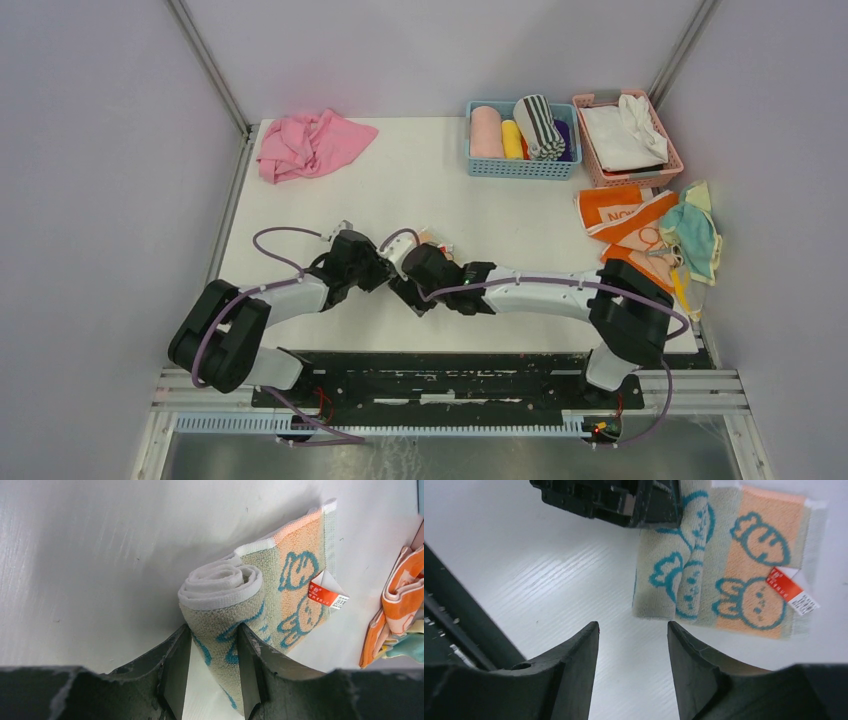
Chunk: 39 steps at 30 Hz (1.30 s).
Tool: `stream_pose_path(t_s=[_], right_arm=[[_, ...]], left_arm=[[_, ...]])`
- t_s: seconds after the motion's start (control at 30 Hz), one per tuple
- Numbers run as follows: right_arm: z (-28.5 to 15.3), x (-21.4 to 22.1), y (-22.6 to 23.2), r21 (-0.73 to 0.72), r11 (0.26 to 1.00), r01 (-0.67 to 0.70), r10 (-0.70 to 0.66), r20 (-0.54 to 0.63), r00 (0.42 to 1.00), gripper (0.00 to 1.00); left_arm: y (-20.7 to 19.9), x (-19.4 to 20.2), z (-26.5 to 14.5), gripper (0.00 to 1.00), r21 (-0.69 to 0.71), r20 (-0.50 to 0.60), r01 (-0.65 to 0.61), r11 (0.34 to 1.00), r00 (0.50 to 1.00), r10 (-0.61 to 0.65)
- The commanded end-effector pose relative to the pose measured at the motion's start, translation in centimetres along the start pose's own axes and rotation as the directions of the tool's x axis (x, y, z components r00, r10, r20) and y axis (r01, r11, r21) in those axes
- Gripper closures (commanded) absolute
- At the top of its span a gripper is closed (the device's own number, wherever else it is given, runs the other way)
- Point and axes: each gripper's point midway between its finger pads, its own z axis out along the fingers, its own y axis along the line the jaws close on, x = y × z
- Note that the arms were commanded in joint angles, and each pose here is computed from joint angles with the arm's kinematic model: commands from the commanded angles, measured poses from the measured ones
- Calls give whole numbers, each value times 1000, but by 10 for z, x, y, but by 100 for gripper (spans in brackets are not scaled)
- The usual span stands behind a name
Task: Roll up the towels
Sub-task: Roll the towel at the center of the board.
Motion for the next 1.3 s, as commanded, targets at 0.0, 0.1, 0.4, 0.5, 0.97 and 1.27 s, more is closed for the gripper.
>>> stream_pose_path(t_s=[0.0, 0.1, 0.4, 0.5, 0.97, 1.27], right_arm=[[15, -33, -16, 213, 961, 175, -193, 67, 979, 41], [32, -31, -4, 228, 943, 244, -264, 58, 963, 43], [59, 8, -14, 313, 888, 338, -322, -102, 941, 47], [55, 26, -25, 337, 873, 353, -317, -159, 935, 48], [56, 61, -3, 20, 961, 275, -262, -248, 933, 91], [29, 33, 60, -491, 851, -188, 87, -221, 971, 100]], left_arm=[[58, 21, -1, 53, -216, -49, -20, 976, 999, 10], [57, 21, -1, 53, -214, -49, -19, 977, 999, 9], [57, 21, -3, 53, -216, -44, -19, 976, 999, 9], [59, 20, -3, 53, -221, -42, -22, 975, 999, 13], [57, 24, -12, 53, -216, -63, -23, 976, 998, 10], [44, 5, -60, 37, -148, 37, -1, 989, 999, 7]])
